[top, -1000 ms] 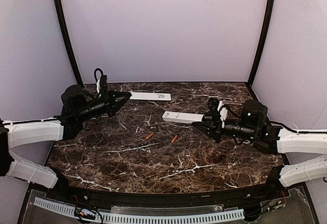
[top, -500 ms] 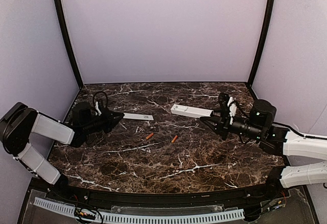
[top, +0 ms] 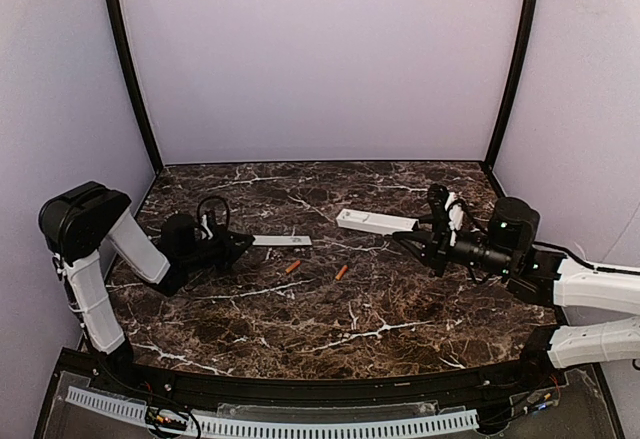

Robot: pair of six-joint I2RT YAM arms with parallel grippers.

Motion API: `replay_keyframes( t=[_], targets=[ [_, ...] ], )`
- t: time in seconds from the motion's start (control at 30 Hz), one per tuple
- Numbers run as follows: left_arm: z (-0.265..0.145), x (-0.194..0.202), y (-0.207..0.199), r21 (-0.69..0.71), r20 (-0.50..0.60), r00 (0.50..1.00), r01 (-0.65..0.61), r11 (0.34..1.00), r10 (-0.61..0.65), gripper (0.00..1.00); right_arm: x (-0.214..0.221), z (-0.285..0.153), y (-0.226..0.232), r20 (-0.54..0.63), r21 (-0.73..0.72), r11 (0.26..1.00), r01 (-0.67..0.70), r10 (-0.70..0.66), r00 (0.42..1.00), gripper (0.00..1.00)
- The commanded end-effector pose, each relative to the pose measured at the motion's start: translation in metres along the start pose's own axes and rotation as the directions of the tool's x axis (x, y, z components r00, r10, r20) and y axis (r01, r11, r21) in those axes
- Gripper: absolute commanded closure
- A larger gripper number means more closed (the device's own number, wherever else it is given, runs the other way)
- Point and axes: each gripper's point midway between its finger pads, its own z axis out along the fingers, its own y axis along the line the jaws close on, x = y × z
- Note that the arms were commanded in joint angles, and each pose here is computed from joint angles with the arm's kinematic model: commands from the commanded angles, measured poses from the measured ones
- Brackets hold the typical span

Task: Load the batteries into the remote control
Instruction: Place the battery cover at the center of the board.

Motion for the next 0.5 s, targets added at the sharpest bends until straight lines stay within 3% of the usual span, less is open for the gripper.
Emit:
replay_keyframes(
  t=[0.0,0.27,0.47],
  targets=[
    [0.025,-0.005,-0.027,0.119,-0.034,0.999,-0.014,0.993,0.018,1.00,-0.004,-0.004,-0.005,0.030,0.016,1.000,-0.013,0.012,0.999,1.00],
    [0.075,0.049,-0.073,0.225,-0.219,0.967,-0.078,0.971,0.128,1.00,-0.008,-0.010,-0.008,0.040,0.034,0.999,-0.022,0.021,0.999,1.00],
    [0.096,0.109,-0.103,0.271,-0.346,0.914,-0.118,0.955,0.211,1.00,-0.015,-0.014,-0.010,0.066,0.039,0.999,-0.030,0.027,0.997,1.00]
  ],
)
